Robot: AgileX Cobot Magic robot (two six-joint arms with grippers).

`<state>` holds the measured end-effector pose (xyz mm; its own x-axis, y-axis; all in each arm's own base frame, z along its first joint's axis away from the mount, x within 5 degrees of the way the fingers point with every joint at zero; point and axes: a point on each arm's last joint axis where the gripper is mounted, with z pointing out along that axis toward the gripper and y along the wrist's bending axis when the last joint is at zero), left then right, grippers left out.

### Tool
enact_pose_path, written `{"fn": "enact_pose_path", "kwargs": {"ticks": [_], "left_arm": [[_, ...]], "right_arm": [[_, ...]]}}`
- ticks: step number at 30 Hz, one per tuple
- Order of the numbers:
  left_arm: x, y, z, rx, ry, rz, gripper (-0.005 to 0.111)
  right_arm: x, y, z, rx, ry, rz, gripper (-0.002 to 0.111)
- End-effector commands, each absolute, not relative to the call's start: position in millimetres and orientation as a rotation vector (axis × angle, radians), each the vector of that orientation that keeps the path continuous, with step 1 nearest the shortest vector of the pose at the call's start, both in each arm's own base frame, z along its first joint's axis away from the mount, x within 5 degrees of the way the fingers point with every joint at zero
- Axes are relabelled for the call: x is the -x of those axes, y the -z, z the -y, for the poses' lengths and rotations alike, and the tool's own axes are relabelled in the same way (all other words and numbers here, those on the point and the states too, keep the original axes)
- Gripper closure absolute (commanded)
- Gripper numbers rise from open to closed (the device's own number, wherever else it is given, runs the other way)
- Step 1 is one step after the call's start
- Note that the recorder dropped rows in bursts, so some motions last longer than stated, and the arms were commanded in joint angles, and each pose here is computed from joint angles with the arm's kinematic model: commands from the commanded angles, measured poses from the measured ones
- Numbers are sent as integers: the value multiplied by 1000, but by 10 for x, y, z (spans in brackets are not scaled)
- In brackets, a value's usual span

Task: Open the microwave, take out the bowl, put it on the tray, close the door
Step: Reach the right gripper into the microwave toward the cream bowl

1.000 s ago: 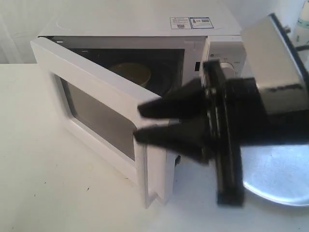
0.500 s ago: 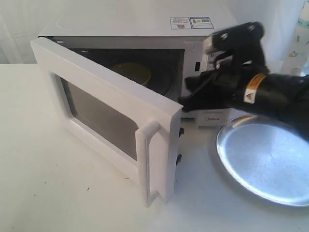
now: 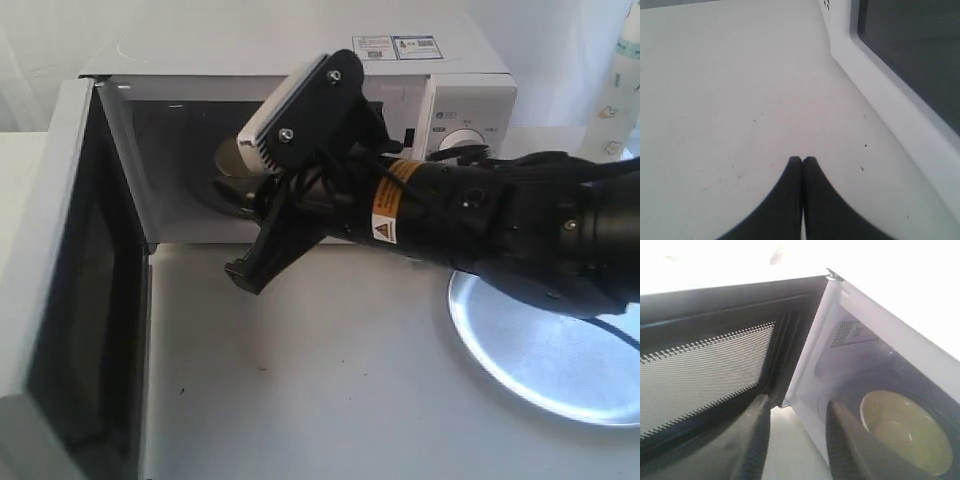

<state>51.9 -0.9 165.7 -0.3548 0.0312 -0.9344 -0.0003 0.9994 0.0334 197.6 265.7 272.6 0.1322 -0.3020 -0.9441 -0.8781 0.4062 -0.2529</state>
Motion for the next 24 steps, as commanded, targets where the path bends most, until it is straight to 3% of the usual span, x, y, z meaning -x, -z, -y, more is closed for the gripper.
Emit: {"fn": "enact_pose_path", "kwargs": {"ticks": [1, 7, 9, 19, 21, 24], "left_arm": [[-518, -1665, 13, -20, -23, -1930, 107], [-518, -1665, 13, -20, -23, -1930, 107], [-518, -1665, 13, -20, -23, -1930, 107], [-518, -1665, 13, -20, -23, -1930, 107], [-518, -1665, 13, -20, -23, -1930, 107], [-518, -1665, 13, -20, -23, -1930, 107]], "right_arm": [[-2121, -2511, -2835, 1208, -541, -1385, 66], [-2428, -2206, -3115, 1173, -507, -1417, 41], [-2599, -2113, -3183, 1117, -479, -1456, 39], [-3361, -1519, -3393, 1085, -271, -1495, 43], [-3450, -1404, -3441, 1108, -242, -1481, 47], [-3520, -1336, -3511, 1148, -199, -1436, 66]]}}
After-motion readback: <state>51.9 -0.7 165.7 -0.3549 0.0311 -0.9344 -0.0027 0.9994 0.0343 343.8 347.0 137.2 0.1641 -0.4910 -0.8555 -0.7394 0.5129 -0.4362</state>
